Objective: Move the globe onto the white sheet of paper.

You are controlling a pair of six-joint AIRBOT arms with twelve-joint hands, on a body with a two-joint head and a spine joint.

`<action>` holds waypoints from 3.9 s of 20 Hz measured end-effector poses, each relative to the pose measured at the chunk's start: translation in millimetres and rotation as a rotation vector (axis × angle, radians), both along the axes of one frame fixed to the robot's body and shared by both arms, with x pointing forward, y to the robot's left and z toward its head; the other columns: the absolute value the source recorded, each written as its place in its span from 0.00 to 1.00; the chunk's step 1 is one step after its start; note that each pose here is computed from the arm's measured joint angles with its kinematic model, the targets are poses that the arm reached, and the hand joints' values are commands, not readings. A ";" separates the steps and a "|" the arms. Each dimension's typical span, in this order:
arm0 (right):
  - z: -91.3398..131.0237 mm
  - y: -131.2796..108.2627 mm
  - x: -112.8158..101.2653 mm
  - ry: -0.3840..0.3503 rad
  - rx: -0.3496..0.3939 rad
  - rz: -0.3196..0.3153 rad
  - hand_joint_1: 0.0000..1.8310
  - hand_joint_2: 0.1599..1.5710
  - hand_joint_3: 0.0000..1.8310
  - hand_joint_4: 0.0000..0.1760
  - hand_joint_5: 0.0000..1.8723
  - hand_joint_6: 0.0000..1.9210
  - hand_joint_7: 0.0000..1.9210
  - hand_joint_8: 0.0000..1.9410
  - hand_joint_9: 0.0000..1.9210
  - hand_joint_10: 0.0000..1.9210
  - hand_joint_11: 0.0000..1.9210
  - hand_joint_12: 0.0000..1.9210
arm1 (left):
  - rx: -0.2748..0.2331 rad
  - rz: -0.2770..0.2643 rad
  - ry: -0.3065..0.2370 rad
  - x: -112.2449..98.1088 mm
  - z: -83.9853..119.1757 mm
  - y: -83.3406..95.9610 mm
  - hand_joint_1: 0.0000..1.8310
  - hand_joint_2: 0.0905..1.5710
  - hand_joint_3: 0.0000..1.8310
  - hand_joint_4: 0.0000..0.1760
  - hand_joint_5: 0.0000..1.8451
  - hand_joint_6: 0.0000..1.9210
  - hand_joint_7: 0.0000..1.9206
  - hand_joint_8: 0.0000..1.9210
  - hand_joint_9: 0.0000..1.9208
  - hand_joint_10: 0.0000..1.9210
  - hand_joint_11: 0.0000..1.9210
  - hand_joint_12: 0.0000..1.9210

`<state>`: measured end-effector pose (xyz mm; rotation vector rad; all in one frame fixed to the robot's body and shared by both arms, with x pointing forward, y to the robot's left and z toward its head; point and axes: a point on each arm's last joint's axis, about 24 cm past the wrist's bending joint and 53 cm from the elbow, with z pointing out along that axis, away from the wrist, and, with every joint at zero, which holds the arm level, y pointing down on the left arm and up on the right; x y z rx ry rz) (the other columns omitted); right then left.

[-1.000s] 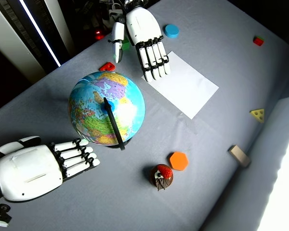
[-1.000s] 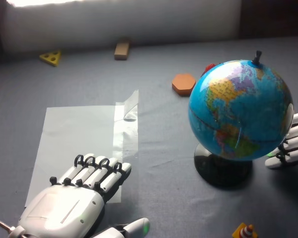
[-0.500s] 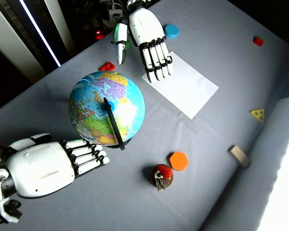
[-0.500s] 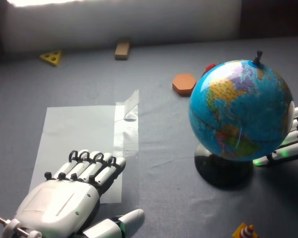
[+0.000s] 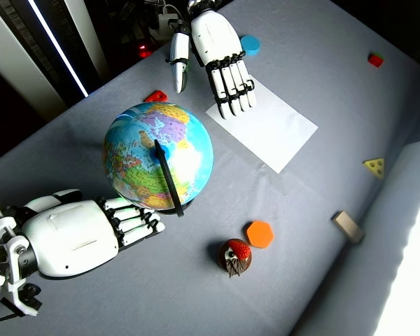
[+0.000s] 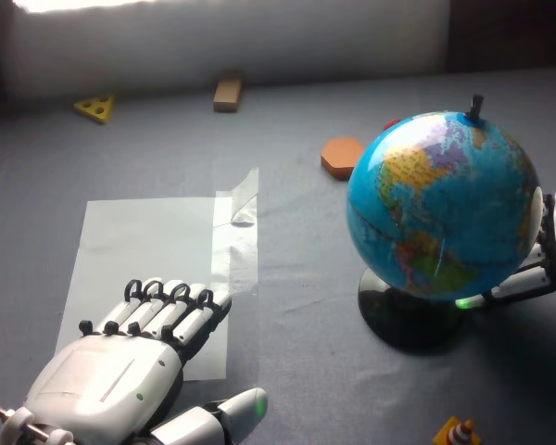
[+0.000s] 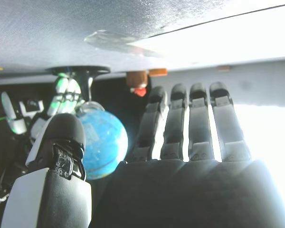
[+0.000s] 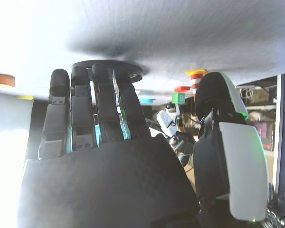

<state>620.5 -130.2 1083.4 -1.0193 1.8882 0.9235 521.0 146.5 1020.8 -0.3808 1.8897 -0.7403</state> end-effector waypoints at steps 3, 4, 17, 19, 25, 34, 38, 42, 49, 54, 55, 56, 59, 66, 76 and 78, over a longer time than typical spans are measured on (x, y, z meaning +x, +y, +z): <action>4.9 3.3 0.8 -0.001 0.007 0.003 0.01 0.70 0.00 0.00 0.07 0.00 0.09 0.00 0.09 0.00 0.00 0.20 | -0.001 -0.001 0.006 -0.9 -1.7 0.7 0.00 0.75 0.00 0.14 0.05 0.00 0.03 0.00 0.01 0.00 0.00 0.00; 6.6 4.1 1.4 -0.001 0.009 0.003 0.01 0.70 0.00 0.00 0.08 0.00 0.09 0.00 0.09 0.00 0.00 0.20 | 0.001 -0.001 0.009 -1.6 -2.5 1.6 0.00 0.75 0.00 0.14 0.05 0.00 0.03 0.00 0.01 0.00 0.00 0.00; 5.7 31.5 5.6 -0.009 0.014 0.016 0.02 0.70 0.00 0.00 0.10 0.00 0.10 0.00 0.09 0.00 0.00 0.17 | 0.001 0.004 0.032 -7.0 -9.3 6.7 0.00 0.75 0.00 0.13 0.05 0.00 0.03 0.00 0.01 0.00 0.00 0.00; 5.1 34.8 5.6 -0.008 0.016 0.018 0.02 0.70 0.00 0.00 0.10 0.00 0.10 0.00 0.09 0.00 0.00 0.17 | 0.003 0.003 0.026 -5.8 -7.5 8.0 0.00 0.75 0.00 0.13 0.05 0.00 0.03 0.00 0.01 0.00 0.00 0.00; 7.4 54.6 13.6 -0.004 0.031 0.000 0.01 0.70 0.00 0.00 0.12 0.01 0.10 0.00 0.08 0.00 0.00 0.15 | 0.006 0.015 0.015 -1.8 -3.1 14.3 0.00 0.75 0.00 0.13 0.05 0.00 0.03 0.00 0.01 0.00 0.00 0.00; 9.6 87.3 20.4 0.013 0.037 -0.008 0.01 0.70 0.00 0.00 0.13 0.01 0.11 0.00 0.09 0.00 0.00 0.15 | 0.018 0.015 0.018 -0.6 -0.2 19.0 0.00 0.75 0.00 0.14 0.05 0.00 0.03 0.00 0.01 0.00 0.00 0.00; 9.5 93.4 18.8 0.032 0.044 -0.020 0.01 0.70 0.00 0.00 0.13 0.01 0.11 0.00 0.09 0.00 0.00 0.16 | 0.028 0.015 0.015 1.3 1.7 22.5 0.00 0.75 0.00 0.13 0.05 0.00 0.03 0.00 0.01 0.00 0.00 0.00; 11.2 97.5 18.1 0.035 0.045 -0.038 0.01 0.70 0.00 0.00 0.13 0.01 0.11 0.00 0.09 0.00 0.00 0.16 | 0.032 0.014 0.017 1.7 1.7 23.6 0.00 0.75 0.00 0.13 0.05 0.00 0.04 0.00 0.01 0.00 0.00 0.00; 9.3 121.3 21.7 0.045 0.048 -0.063 0.01 0.71 0.00 0.00 0.13 0.01 0.12 0.00 0.10 0.00 0.00 0.16 | 0.033 0.012 0.036 -3.7 -0.5 25.4 0.00 0.75 0.00 0.14 0.05 0.00 0.04 0.00 0.01 0.00 0.00 0.00; 13.8 145.0 22.9 0.021 0.059 -0.052 0.01 0.71 0.00 0.00 0.13 0.00 0.12 0.00 0.10 0.00 0.00 0.16 | 0.043 0.020 0.055 -10.3 -5.6 30.2 0.00 0.75 0.00 0.14 0.05 0.00 0.04 0.00 0.01 0.00 0.00 0.00; 13.8 150.2 22.7 0.017 0.059 -0.050 0.01 0.71 0.00 0.00 0.13 0.00 0.11 0.00 0.09 0.00 0.00 0.16 | 0.042 0.023 0.053 -10.2 -5.2 31.6 0.00 0.75 0.00 0.14 0.05 0.00 0.04 0.00 0.01 0.00 0.00 0.00; 13.2 154.7 22.2 0.013 0.058 -0.046 0.01 0.71 0.00 0.00 0.13 0.00 0.11 0.00 0.09 0.00 0.00 0.16 | 0.043 0.026 0.052 -9.5 -4.4 32.7 0.00 0.75 0.00 0.14 0.05 0.00 0.04 0.00 0.02 0.00 0.00 0.00; 13.6 166.7 21.4 0.005 0.057 -0.036 0.01 0.71 0.00 0.00 0.13 0.00 0.12 0.00 0.09 0.00 0.00 0.16 | 0.046 0.037 0.040 -6.6 -0.7 37.2 0.00 0.75 0.00 0.14 0.05 0.00 0.04 0.00 0.02 0.00 0.00 0.00; 18.7 198.0 21.0 -0.018 0.069 -0.015 0.01 0.71 0.00 0.00 0.13 0.00 0.12 0.00 0.09 0.00 0.00 0.16 | 0.049 0.052 0.045 -7.5 1.3 44.6 0.00 0.75 0.00 0.14 0.05 0.00 0.04 0.00 0.02 0.00 0.00 0.00; 24.1 237.0 25.6 -0.028 0.081 0.018 0.01 0.71 0.00 0.00 0.13 0.00 0.12 0.00 0.09 0.00 0.00 0.16 | 0.028 0.038 0.058 -15.2 1.9 37.6 0.00 0.75 0.00 0.14 0.05 0.00 0.04 0.00 0.02 0.00 0.00 0.00; 25.2 241.3 29.6 -0.030 0.084 0.013 0.01 0.71 0.00 0.00 0.12 0.00 0.12 0.00 0.09 0.00 0.00 0.16 | 0.027 0.034 0.059 -16.8 2.1 36.4 0.00 0.75 0.00 0.14 0.05 0.00 0.04 0.00 0.02 0.00 0.00 0.00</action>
